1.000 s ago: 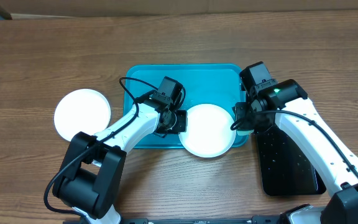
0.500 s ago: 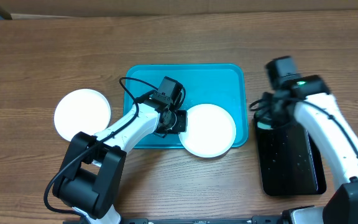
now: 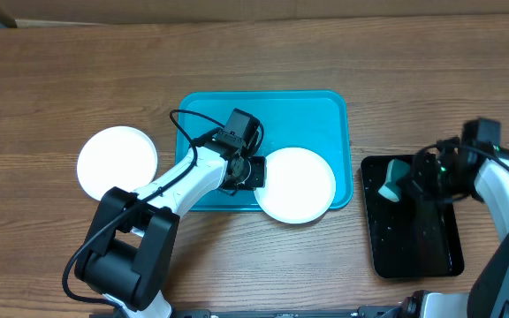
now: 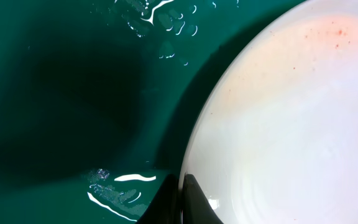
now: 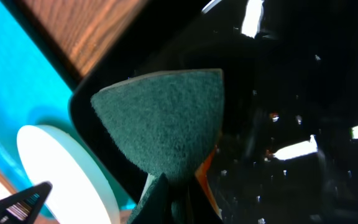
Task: Clean dirty plates on tray and stack at the side
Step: 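Lower the green sponge onto the black tray and release it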
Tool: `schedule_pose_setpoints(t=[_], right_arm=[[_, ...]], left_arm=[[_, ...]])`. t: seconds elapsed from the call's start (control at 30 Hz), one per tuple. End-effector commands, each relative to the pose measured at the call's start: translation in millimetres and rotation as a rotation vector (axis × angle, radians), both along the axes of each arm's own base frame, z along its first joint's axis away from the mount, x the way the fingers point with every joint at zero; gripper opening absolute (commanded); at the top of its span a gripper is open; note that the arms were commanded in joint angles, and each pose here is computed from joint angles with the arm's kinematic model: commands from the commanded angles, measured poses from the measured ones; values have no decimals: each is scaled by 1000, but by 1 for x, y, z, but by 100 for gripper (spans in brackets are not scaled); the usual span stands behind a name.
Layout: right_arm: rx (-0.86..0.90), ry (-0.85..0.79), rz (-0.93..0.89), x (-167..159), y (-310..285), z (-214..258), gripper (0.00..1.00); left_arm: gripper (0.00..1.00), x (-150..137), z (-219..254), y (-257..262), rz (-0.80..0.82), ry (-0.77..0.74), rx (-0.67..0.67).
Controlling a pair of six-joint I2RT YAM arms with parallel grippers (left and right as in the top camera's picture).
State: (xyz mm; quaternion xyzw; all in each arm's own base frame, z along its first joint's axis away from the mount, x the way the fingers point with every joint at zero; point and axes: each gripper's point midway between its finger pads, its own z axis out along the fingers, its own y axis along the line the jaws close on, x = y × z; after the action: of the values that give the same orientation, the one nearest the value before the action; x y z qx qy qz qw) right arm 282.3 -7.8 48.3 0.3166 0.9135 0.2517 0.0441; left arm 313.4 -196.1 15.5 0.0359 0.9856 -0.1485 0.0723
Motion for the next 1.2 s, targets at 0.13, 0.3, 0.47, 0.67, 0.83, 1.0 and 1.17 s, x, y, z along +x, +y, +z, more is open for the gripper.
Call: schedule_pose_setpoints(t=[0.13, 0.3, 0.47, 0.67, 0.83, 1.0, 1.17], right_arm=[[112, -106, -54, -8, 5, -30, 6], [148, -83, -199, -12, 5, -47, 6], [216, 6, -392, -10, 3, -48, 6], [336, -114, -407, 19, 8, -25, 11], [350, -149, -367, 22, 11, -20, 11], [260, 13, -379, -11, 10, -44, 4], [33, 195, -457, -52, -14, -77, 4]], left_arm=[[4, 1, 4, 3, 16, -11, 3], [4, 1, 4, 3, 16, -8, 3], [4, 0, 4, 3, 16, -7, 4], [4, 1, 4, 3, 16, -7, 4], [4, 0, 4, 3, 16, -7, 4], [4, 0, 4, 3, 16, -7, 4], [4, 0, 4, 3, 16, -7, 4]])
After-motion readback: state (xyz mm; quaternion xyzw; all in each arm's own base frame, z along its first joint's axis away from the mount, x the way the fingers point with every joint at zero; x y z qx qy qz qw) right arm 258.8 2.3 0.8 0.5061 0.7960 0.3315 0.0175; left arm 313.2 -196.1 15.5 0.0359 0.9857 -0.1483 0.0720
